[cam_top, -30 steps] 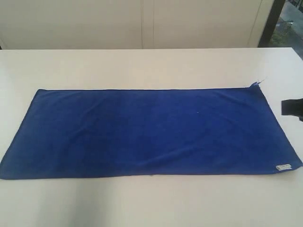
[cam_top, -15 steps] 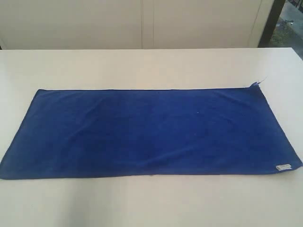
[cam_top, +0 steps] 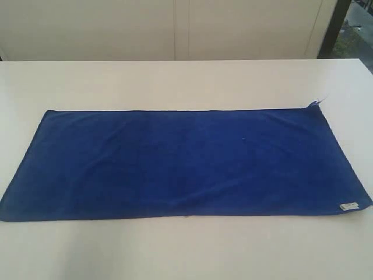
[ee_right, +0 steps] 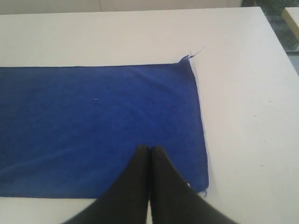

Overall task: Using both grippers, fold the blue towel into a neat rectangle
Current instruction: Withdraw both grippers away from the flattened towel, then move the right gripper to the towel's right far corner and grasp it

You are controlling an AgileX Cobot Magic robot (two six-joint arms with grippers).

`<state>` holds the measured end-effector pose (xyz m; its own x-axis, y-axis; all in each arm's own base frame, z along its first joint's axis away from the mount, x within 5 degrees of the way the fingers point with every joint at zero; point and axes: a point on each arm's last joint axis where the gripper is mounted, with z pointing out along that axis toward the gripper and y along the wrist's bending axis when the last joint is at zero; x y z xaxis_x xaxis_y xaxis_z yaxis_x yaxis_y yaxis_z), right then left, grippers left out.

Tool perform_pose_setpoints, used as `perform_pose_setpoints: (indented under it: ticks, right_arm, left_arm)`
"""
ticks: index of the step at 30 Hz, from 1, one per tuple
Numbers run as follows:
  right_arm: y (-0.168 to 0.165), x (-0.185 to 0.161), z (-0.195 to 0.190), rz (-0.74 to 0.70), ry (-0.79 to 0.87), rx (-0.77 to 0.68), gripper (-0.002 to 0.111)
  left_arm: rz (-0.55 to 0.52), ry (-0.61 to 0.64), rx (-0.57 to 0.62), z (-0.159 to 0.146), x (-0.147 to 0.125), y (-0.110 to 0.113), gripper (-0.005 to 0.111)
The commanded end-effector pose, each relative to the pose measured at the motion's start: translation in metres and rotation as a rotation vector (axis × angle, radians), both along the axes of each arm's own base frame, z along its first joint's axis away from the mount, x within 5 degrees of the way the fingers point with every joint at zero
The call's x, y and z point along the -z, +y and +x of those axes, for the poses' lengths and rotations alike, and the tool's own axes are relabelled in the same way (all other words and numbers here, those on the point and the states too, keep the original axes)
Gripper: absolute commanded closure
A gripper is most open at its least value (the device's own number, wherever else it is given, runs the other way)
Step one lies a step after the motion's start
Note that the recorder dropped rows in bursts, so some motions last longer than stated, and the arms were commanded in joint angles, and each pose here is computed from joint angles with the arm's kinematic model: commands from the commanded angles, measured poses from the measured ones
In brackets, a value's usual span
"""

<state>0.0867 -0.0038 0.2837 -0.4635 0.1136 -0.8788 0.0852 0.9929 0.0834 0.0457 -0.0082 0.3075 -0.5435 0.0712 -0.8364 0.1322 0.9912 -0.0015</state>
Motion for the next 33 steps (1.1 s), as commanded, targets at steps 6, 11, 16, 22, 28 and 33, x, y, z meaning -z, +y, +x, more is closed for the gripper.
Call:
perform_pose_setpoints:
  ticks: [6, 11, 16, 22, 28, 33]
  right_arm:
    - [-0.001, 0.012, 0.006, -0.013, 0.016, 0.004, 0.108]
    - [-0.003, 0.017, 0.025, -0.001, 0.127, 0.005, 0.108]
    - [-0.005, 0.027, 0.048, 0.012, 0.271, 0.003, 0.108]
    - [-0.006, 0.046, 0.069, 0.023, 0.387, 0.004, 0.108]
    - [-0.007, 0.047, 0.077, 0.031, 0.352, 0.017, 0.108]
    - [-0.009, 0.038, 0.096, 0.047, 0.343, 0.031, 0.108]
  left_arm:
    - [0.012, 0.093, -0.009, 0.015, 0.030, 0.000, 0.107]
    - [0.020, 0.233, -0.010, 0.036, 0.040, -0.001, 0.107]
    - [0.030, 0.394, -0.011, 0.061, 0.056, -0.003, 0.107]
    - [0.032, 0.424, -0.014, 0.077, 0.063, -0.004, 0.107]
    - [0.031, 0.403, -0.015, 0.077, 0.061, -0.003, 0.107]
    - [0.030, 0.402, -0.015, 0.077, 0.061, -0.003, 0.107]
